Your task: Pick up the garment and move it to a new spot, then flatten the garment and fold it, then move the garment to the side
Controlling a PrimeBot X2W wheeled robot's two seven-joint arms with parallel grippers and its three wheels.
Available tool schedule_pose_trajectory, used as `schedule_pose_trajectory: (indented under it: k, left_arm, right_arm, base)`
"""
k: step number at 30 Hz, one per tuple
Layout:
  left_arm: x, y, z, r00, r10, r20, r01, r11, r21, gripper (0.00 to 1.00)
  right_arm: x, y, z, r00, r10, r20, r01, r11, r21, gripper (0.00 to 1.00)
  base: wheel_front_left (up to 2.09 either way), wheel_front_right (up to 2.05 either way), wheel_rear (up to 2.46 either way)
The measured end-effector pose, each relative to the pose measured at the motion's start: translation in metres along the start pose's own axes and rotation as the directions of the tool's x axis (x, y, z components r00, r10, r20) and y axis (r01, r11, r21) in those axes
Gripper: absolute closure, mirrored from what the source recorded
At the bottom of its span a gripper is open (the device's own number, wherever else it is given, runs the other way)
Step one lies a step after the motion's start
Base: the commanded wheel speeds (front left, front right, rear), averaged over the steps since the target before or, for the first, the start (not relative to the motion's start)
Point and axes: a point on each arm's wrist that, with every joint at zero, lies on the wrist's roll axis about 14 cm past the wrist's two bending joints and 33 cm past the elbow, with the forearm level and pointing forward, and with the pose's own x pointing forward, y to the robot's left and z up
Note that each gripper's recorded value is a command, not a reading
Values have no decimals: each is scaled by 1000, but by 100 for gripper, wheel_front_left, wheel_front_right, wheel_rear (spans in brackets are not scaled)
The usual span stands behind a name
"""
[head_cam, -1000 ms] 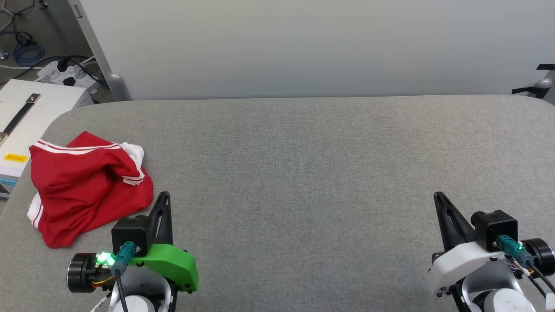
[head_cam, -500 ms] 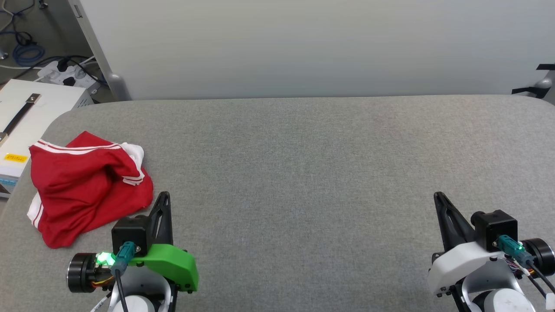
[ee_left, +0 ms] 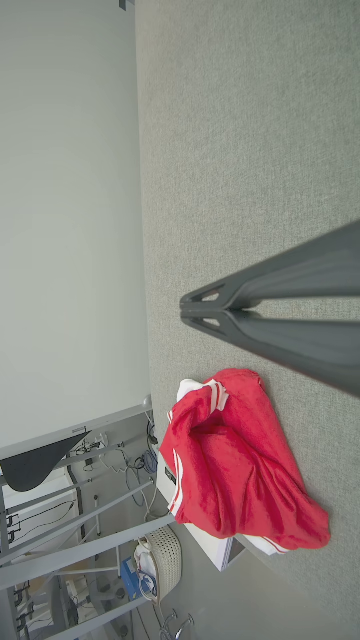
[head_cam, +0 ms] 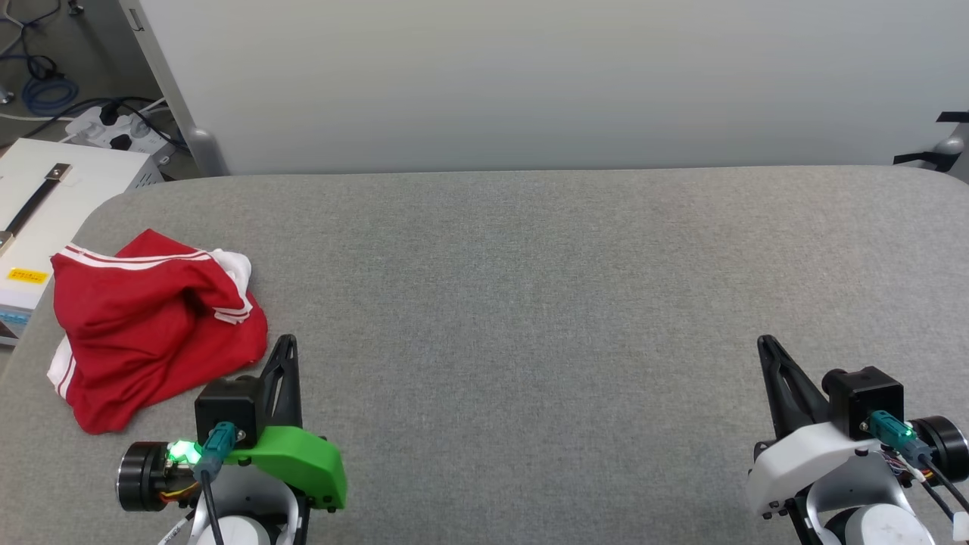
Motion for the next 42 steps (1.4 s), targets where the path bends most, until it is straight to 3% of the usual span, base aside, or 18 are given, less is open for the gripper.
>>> schedule_pose_trajectory:
  k: [19, 20, 42]
  left_arm:
    - [0, 0, 0, 1000, 0, 0, 0, 1000, 0, 100]
    - [0, 0, 0, 1000, 0, 0, 0, 1000, 0, 0]
    - [0, -2, -6, 1000, -6, 0, 6, 1000, -28, 0]
  right_arm:
    - [0, 0, 0, 1000, 0, 0, 0, 1000, 0, 100]
    - [0, 0, 0, 1000, 0, 0, 0, 1000, 1, 0]
    - [-1, -5, 0, 1000, -15, 17, 14, 999, 33, 0]
  base:
    - [0, 0, 0]
    - [0, 0, 0]
    - [0, 0, 0]
